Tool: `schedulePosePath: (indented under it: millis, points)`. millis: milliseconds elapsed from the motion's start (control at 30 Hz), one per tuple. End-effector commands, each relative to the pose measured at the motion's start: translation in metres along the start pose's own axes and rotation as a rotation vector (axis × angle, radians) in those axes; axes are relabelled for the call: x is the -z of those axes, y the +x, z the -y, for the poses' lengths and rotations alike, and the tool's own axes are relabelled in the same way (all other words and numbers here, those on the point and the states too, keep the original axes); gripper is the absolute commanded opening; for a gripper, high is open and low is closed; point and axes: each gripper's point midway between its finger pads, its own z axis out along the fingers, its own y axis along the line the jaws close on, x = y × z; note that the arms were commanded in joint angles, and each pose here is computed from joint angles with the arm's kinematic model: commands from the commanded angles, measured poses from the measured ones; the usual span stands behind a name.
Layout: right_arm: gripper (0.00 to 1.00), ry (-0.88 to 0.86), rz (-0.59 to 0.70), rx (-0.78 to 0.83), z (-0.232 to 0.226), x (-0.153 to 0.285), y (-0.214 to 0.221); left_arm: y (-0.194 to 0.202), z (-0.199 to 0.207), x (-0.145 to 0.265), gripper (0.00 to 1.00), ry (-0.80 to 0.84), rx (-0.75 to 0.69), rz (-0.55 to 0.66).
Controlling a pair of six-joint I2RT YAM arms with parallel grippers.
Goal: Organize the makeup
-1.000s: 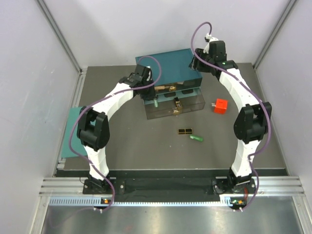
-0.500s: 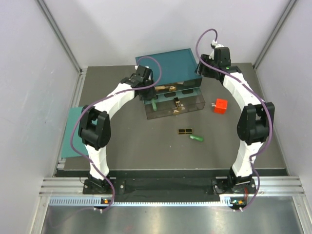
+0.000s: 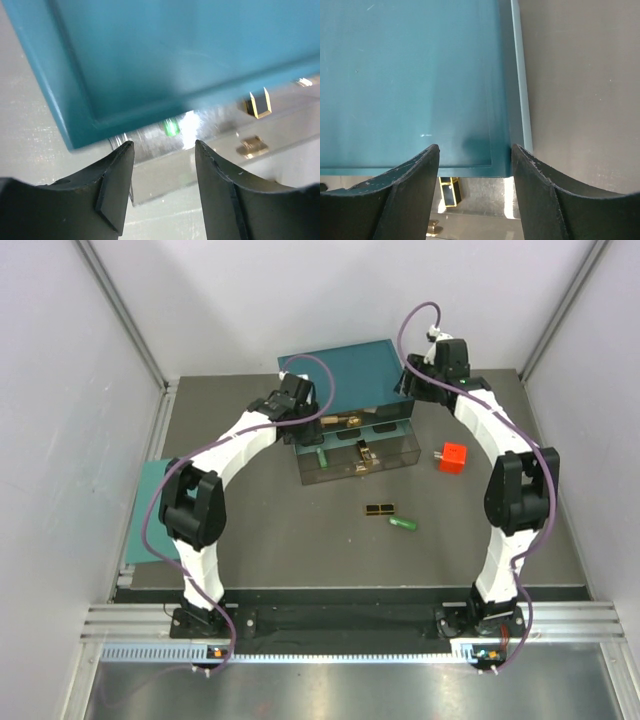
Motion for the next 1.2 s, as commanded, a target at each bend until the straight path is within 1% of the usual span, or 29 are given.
schedulePosePath:
  millis: [0,100,133,300,500,667,767,867,967,1067,1167]
  points:
    - [0.58,-0.081,-0.051,0.018,-0.027,-0.008,0.019,-0.03,0.035,0.054,0.57,0.111,-0.106,0.123]
    - [0.57,-0.108,-0.068,0.033,-0.041,-0.01,0.028,-0.017,0.053,0.062,0.57,0.168,-0.161,0.096]
    - [0.57,-0.113,-0.074,0.044,-0.045,-0.01,0.031,-0.008,0.065,0.063,0.57,0.208,-0.185,0.078]
    - [0.55,-0.149,-0.087,0.062,-0.064,-0.007,0.037,0.035,0.11,0.069,0.58,0.337,-0.357,0.0]
    - [0.54,-0.183,-0.099,0.077,-0.082,-0.004,0.044,0.086,0.143,0.069,0.58,0.463,-0.499,-0.113]
    - [0.53,-0.197,-0.1,0.06,-0.092,0.001,0.051,0.115,0.149,0.071,0.58,0.524,-0.58,-0.174]
    - [0.53,-0.193,-0.098,0.055,-0.093,0.003,0.052,0.138,0.139,0.069,0.58,0.528,-0.627,-0.233]
    - [0.56,-0.17,-0.077,0.043,-0.09,0.004,0.05,0.155,0.131,0.068,0.58,0.553,-0.662,-0.28]
    - [0.58,-0.152,-0.045,0.039,-0.089,0.008,0.039,0.169,0.13,0.07,0.58,0.601,-0.707,-0.304]
    - [0.59,-0.151,-0.008,0.032,-0.089,0.014,0.026,0.174,0.133,0.068,0.59,0.631,-0.772,-0.295]
    - [0.6,-0.153,0.05,0.003,-0.085,0.026,0.006,0.178,0.139,0.064,0.64,0.656,-0.81,-0.292]
